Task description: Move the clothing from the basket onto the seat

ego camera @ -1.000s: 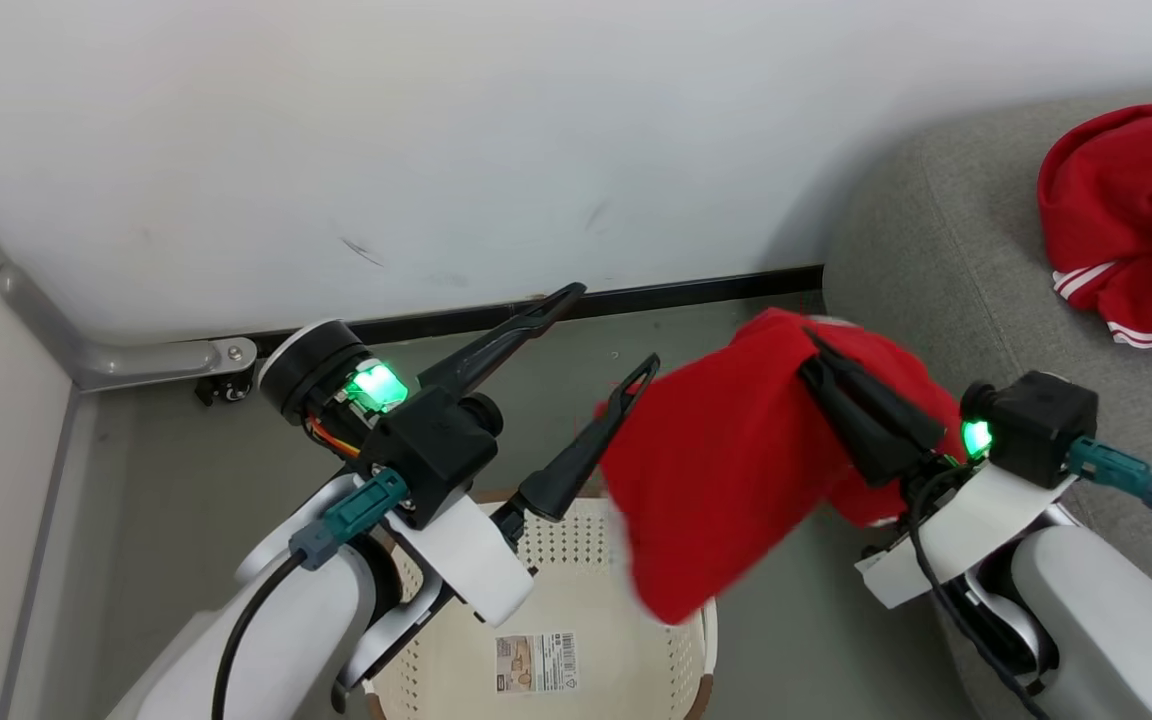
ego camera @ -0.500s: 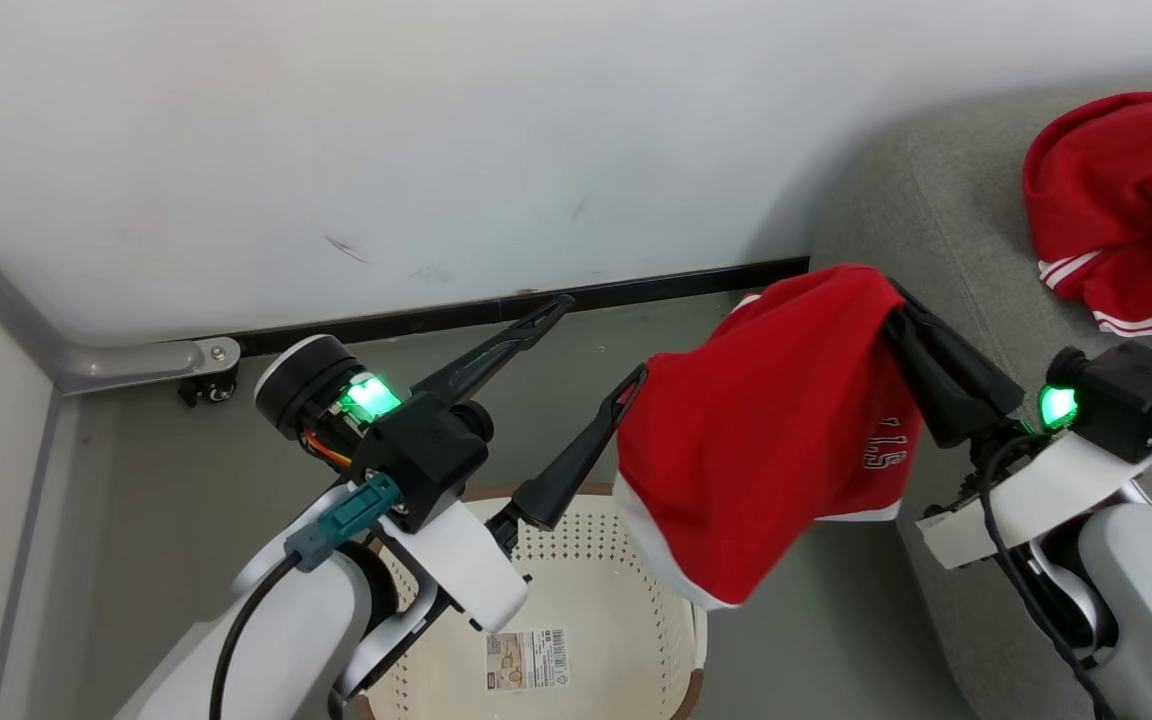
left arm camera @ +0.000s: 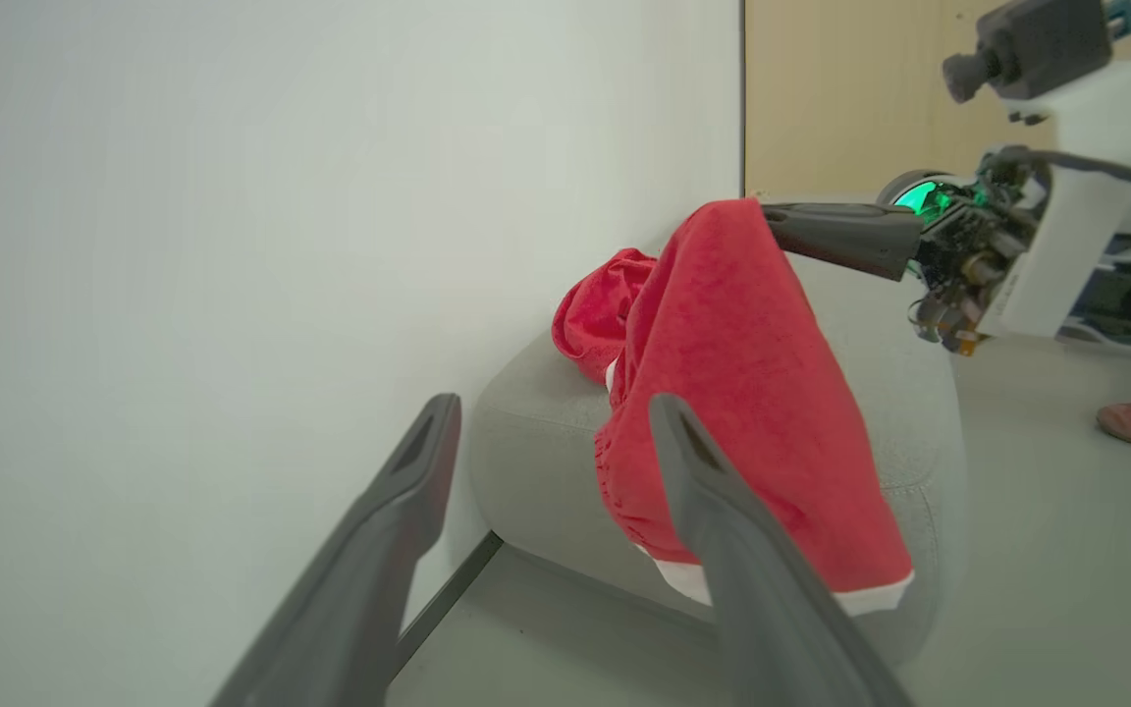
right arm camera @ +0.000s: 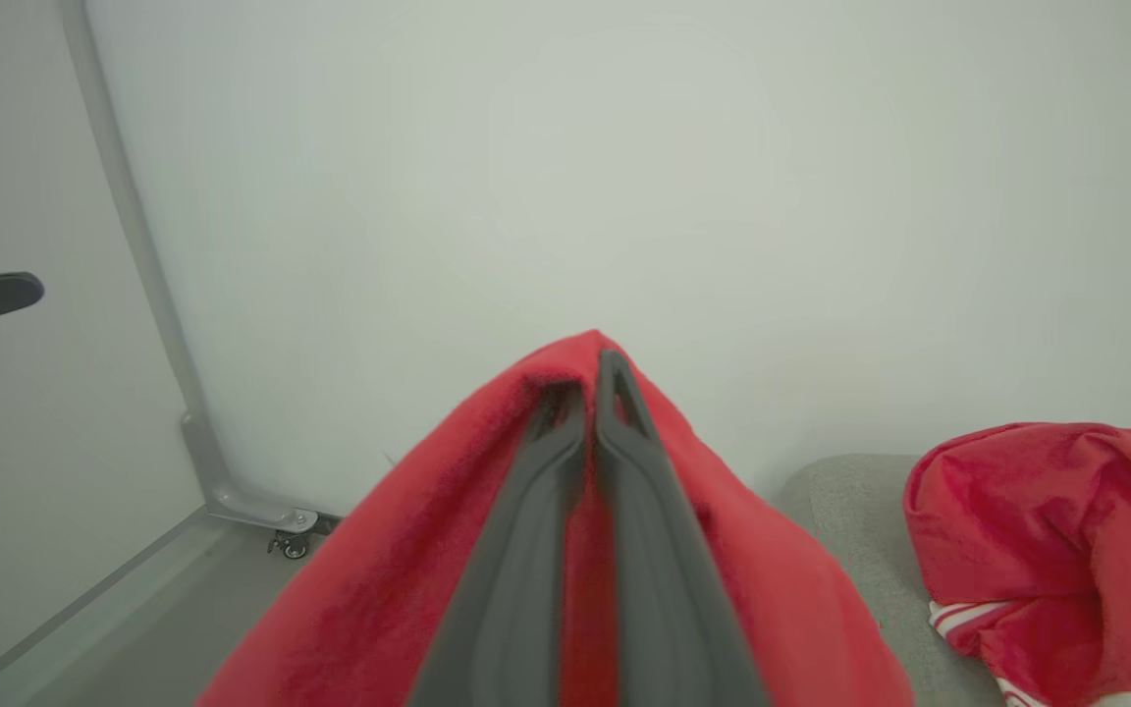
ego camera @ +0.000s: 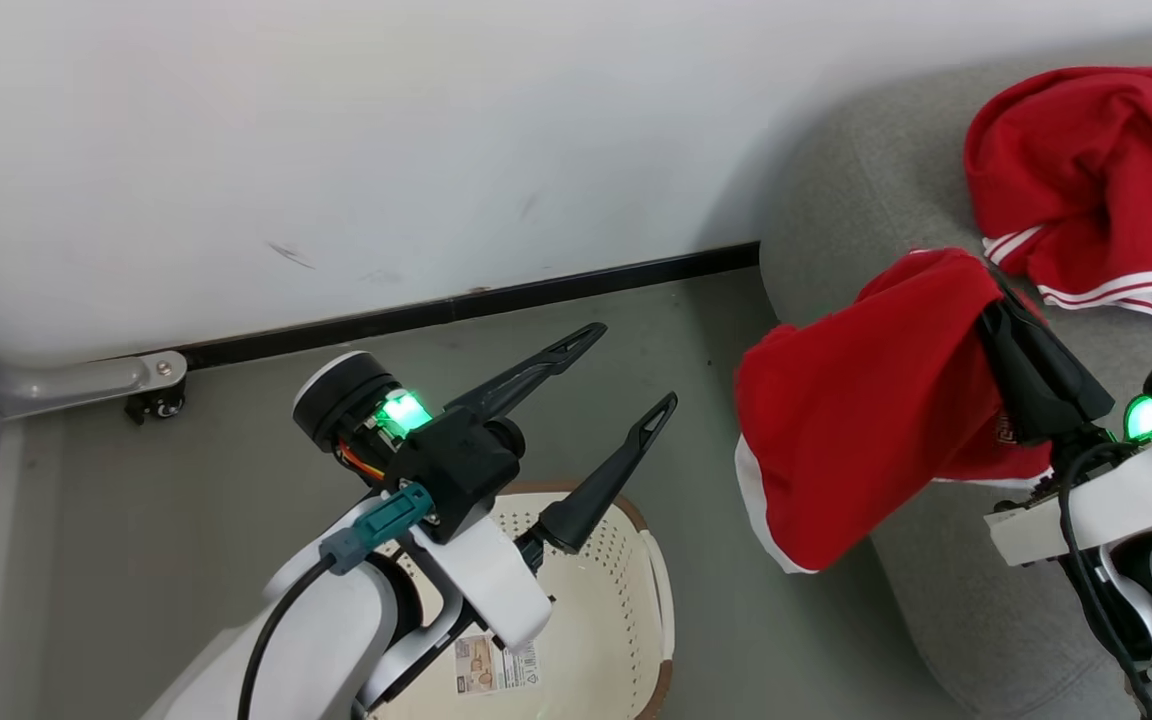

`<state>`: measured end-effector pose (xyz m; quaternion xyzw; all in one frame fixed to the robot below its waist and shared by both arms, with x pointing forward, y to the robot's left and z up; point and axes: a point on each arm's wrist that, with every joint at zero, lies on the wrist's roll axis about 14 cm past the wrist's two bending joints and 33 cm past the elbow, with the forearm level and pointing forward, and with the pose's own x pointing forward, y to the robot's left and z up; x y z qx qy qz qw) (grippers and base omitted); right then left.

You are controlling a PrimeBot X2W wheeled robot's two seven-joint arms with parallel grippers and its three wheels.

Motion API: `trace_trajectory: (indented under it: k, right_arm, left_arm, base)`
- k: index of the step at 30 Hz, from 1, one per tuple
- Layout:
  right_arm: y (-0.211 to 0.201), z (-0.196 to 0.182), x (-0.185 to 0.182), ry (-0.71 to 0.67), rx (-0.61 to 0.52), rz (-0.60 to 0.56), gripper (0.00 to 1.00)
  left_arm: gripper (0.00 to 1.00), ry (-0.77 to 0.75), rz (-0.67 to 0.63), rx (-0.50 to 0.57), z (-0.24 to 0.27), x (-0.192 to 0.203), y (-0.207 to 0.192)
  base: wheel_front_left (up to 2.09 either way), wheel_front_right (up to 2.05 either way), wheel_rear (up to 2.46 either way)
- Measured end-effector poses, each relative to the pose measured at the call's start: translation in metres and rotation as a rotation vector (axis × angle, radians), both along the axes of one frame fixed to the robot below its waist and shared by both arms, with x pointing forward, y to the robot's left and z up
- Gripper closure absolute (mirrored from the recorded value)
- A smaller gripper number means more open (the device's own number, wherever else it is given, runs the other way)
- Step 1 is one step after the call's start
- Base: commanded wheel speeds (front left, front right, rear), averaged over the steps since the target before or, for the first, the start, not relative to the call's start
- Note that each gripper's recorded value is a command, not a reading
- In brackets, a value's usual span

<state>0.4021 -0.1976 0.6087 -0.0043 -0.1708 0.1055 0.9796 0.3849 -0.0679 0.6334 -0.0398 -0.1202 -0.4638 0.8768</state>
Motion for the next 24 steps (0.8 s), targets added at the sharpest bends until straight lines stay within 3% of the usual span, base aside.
trace_trajectory:
  k: [24]
  right_arm:
    - [-0.066, -0.007, -0.044, 0.02, 0.003, -0.246, 1.0]
  left_arm:
    - [0.0, 0.035, -0.216, -0.011, -0.012, -0.003, -0.065]
  base:
    - [0.0, 0.0, 0.0]
